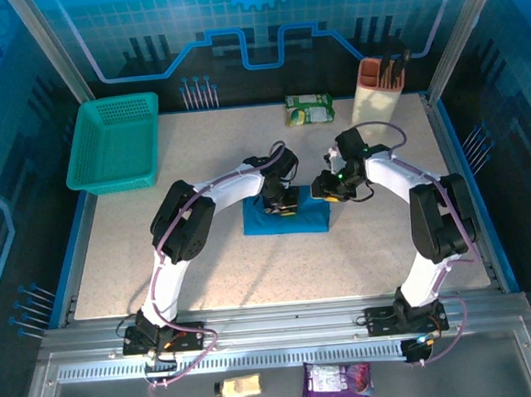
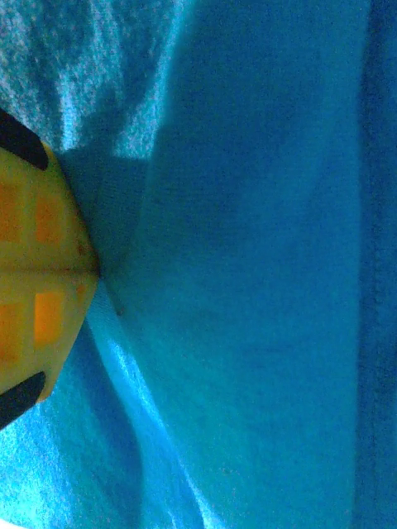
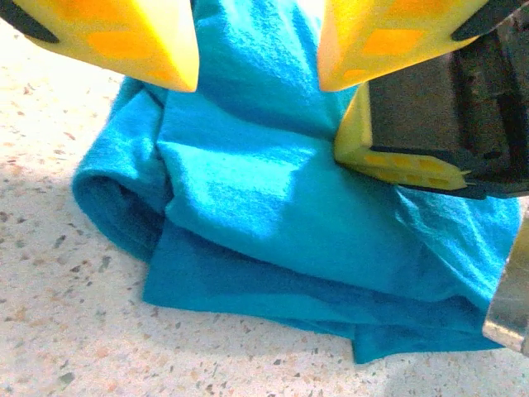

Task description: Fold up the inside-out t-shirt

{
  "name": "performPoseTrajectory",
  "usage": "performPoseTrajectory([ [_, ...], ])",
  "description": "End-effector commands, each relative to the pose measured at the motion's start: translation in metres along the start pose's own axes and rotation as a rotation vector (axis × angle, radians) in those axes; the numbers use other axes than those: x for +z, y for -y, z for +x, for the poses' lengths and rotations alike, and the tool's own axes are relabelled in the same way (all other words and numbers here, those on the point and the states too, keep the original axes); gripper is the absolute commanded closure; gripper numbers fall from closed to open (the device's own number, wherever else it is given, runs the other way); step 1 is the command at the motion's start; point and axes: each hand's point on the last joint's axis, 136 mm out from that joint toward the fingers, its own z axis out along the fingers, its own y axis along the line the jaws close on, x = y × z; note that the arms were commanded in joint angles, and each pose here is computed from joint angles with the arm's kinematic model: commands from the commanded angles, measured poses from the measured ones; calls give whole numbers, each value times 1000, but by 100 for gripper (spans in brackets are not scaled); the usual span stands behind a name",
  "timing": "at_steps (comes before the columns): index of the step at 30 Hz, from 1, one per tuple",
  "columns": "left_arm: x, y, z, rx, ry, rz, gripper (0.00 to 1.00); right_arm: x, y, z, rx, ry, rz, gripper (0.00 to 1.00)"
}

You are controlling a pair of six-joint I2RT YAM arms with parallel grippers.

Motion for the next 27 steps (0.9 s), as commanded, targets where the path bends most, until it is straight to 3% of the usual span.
performPoseTrajectory([
  [1,9,-16,18,-14,-59,-41,100,5,27,16,0,-64,129,48],
  [5,9,-16,18,-12,-61,-38,100,14,33,19,2,-81,144,34],
  [15,9,-14,20,-19,-62,-21,100,39,26,27,51,-132,40,35],
  [19,9,-14,21,-25,-64,-18,100,38,17,25,60,-120,-10,42],
  [27,9,-13,21,-25,-65,-14,100,31,6,20,64,-99,-48,73],
])
